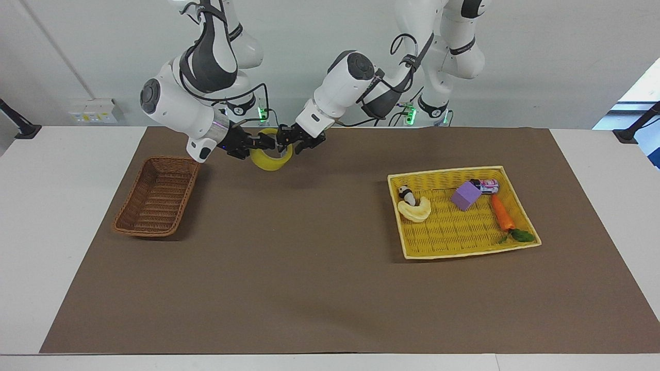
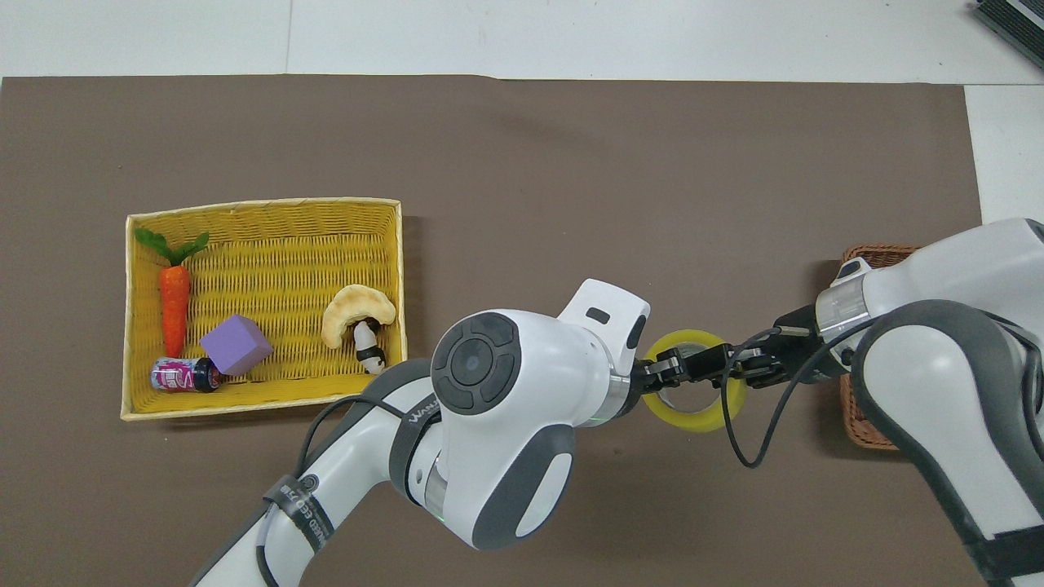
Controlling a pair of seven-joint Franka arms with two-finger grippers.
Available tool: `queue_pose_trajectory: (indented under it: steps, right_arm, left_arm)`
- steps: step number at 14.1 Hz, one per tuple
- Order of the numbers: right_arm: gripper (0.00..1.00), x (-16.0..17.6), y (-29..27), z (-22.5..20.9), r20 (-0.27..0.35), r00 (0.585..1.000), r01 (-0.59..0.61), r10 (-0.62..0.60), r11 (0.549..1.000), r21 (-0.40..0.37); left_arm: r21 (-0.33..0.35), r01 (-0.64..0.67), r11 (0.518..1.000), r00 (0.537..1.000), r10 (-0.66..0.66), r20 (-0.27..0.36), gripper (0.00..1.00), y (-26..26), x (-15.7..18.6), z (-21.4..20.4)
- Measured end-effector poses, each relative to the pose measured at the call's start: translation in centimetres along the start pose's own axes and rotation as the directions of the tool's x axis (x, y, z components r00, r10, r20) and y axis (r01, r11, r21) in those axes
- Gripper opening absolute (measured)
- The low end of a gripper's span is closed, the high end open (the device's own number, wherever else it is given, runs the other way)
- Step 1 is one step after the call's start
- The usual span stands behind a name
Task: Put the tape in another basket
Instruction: 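Lower the tape into the basket while the left gripper withdraws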
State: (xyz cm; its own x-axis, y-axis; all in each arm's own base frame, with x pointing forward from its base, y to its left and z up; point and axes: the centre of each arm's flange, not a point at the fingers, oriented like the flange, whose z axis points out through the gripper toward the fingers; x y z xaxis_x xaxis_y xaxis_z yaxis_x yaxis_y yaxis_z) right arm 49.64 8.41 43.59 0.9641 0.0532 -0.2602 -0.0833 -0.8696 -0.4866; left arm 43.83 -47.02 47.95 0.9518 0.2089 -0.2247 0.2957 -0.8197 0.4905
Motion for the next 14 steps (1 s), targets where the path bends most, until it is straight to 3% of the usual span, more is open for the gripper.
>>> queue_pose_trajectory:
  steps: [4,7,11,14]
  right_arm:
    - [0.00,0.7,2.3,-1.2,-0.045,0.999,-0.016,0.012,0.997,-0.077]
    - [0.00,1.8,6.2,-3.5,-0.141,0.989,-0.063,0.045,0.990,-0.125]
    - [0.00,3.6,11.6,-7.4,-0.301,0.951,-0.131,0.075,0.977,-0.169]
    - [0.00,4.7,17.4,-10.9,-0.360,0.929,-0.153,0.085,0.974,-0.165]
  left_arm:
    - [0.047,0.050,0.998,0.998,-0.051,0.022,1.00,-4.6,6.4,-6.1]
    - [0.120,0.004,0.993,1.000,-0.007,0.024,1.00,-8.8,10.7,-10.4]
    - [0.225,-0.076,0.971,0.996,0.085,-0.032,1.00,-15.0,16.1,-15.1]
    - [0.294,-0.113,0.949,0.989,0.136,-0.062,1.00,-19.3,19.1,-18.5]
